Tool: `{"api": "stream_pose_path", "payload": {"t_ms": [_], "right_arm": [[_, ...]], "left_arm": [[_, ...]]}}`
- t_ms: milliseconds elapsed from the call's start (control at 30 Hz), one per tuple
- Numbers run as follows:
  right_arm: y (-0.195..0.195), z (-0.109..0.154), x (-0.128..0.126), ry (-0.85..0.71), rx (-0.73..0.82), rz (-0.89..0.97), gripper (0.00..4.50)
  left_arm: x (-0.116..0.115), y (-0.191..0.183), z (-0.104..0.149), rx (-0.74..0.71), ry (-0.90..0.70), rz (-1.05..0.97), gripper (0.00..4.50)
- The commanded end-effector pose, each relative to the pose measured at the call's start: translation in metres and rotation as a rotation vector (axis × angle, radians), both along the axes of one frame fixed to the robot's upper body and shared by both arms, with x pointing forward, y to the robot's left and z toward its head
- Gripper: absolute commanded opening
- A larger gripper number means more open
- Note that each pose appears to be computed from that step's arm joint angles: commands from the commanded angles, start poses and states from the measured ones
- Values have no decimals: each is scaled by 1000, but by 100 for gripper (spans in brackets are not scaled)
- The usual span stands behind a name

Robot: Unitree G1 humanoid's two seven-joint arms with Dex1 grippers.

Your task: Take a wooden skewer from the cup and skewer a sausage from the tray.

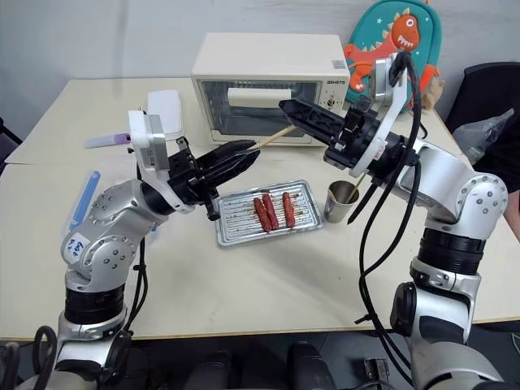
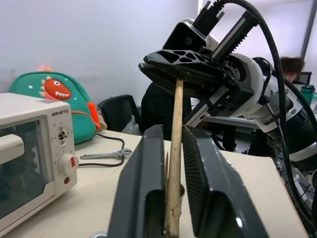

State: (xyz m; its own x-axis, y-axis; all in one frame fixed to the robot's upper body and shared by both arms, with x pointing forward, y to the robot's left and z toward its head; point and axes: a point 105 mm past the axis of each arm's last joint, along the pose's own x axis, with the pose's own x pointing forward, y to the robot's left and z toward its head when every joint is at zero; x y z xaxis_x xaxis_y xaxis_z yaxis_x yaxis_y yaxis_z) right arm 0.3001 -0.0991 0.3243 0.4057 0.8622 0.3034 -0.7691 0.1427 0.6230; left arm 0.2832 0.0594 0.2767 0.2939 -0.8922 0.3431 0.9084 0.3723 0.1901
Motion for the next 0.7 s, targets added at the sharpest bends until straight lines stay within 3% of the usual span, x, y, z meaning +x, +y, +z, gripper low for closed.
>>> {"api": "stream_pose_path", "payload": {"t_ms": [33, 267, 433, 567, 700], "right_arm": [[-1, 12, -11, -61, 33, 17, 0], [-1, 10, -15, -76, 18, 17, 0], [-3, 9, -12, -65, 5, -5, 114], [-7, 7, -10, -70, -134, -53, 214], [-11, 5, 0, -118, -317, -157, 214]], "left_arm": [[-3, 2, 13, -20, -48, 13, 1], [4, 4, 15, -9, -55, 53, 1], [6, 11, 15, 15, -60, 75, 0], [7, 27, 11, 66, -57, 114, 0], [4, 55, 6, 143, -35, 168, 0]]}}
